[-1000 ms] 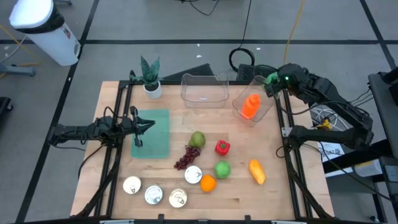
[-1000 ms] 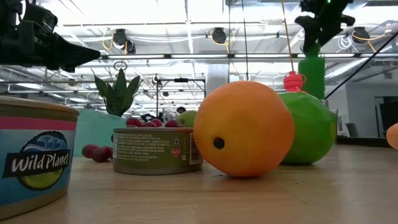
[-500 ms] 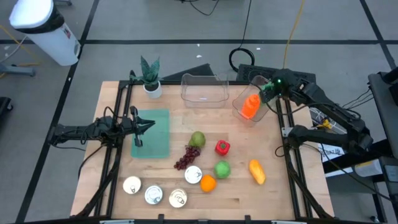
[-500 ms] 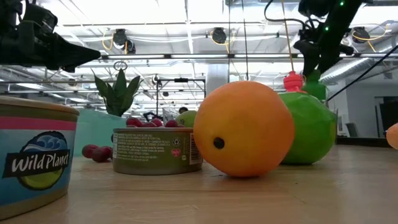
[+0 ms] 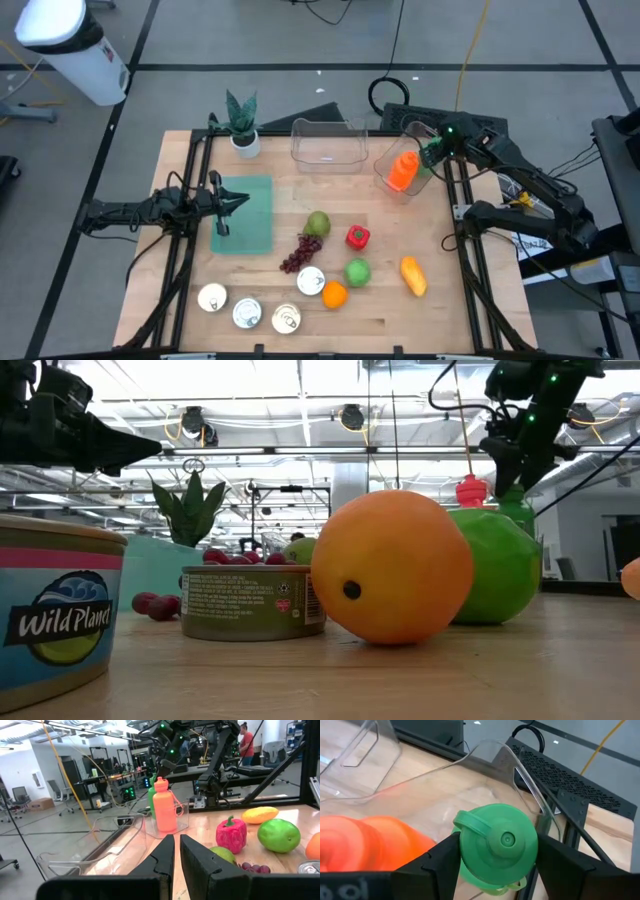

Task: Pick & Place Food Item
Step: Put the green tumbler into the right transparent bin

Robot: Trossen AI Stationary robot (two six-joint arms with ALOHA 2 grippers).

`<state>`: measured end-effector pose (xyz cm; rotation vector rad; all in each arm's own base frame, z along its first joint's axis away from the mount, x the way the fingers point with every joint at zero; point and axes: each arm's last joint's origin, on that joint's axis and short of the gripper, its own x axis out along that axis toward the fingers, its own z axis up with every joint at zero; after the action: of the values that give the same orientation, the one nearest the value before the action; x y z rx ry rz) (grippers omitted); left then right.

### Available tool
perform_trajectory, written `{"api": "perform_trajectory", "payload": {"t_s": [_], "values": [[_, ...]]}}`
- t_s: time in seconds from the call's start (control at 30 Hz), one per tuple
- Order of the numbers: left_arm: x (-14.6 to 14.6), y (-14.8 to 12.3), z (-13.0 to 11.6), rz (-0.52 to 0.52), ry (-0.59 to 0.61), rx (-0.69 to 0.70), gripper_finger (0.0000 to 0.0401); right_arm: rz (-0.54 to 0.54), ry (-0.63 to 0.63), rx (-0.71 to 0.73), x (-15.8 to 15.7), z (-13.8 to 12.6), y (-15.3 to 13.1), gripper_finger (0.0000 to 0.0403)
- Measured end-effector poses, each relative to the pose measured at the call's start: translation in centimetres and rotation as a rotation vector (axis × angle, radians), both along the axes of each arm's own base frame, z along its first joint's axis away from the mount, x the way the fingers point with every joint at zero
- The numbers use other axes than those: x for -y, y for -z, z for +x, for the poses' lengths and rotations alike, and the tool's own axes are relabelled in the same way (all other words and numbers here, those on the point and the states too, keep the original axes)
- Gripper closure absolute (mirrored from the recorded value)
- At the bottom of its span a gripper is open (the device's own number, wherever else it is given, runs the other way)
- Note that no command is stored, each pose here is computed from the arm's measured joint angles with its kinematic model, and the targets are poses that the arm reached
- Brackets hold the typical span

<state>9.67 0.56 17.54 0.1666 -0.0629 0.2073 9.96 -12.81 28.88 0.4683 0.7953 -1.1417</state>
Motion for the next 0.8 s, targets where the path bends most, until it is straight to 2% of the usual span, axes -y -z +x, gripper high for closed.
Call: {"api": "perform_trajectory", "payload": {"t_s": [0.67, 0.8], "values": [[0.0, 0.0, 0.0, 0.000, 0.000, 0.000, 0.0359, 0.005, -0.001, -0.012, 0.1, 0.1, 1.7, 0.0174], [0.0, 0.0, 0.0, 0.000, 0.000, 0.000, 0.0359, 0.010, -0.003, -0.012, 0.1, 0.1, 1.8, 0.0162]]}}
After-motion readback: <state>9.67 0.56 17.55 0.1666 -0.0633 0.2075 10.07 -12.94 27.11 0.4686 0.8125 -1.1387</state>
